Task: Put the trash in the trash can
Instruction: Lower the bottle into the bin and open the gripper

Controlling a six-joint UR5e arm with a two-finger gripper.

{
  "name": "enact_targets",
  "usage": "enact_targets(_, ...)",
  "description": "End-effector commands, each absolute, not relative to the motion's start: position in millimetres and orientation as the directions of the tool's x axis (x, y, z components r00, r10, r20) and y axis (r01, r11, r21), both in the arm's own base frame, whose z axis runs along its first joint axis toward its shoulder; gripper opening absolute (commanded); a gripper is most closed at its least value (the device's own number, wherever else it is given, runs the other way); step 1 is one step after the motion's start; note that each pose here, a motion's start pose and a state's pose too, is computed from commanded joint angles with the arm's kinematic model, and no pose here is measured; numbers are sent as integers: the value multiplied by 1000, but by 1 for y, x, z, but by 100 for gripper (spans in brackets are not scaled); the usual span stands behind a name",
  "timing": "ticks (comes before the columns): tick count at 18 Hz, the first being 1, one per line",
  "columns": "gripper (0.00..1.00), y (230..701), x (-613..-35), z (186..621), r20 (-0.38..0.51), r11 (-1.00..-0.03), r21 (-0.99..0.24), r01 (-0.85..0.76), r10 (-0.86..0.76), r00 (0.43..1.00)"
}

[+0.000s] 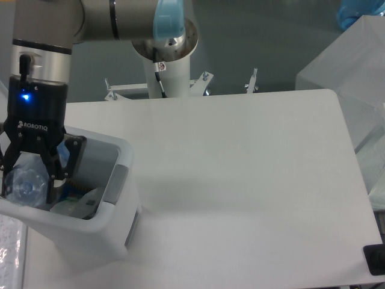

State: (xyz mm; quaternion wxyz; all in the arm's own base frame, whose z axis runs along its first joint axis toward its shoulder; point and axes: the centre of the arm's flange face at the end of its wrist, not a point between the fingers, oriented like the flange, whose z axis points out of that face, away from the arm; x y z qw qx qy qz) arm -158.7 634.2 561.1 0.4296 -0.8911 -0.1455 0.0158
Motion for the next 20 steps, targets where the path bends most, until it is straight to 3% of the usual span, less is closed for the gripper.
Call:
enact_targets(11,67,609,-147,533,77,-644,-731,226,251,965)
enact_targets(20,68,598,-140,470,71,-730,-648,215,223,972)
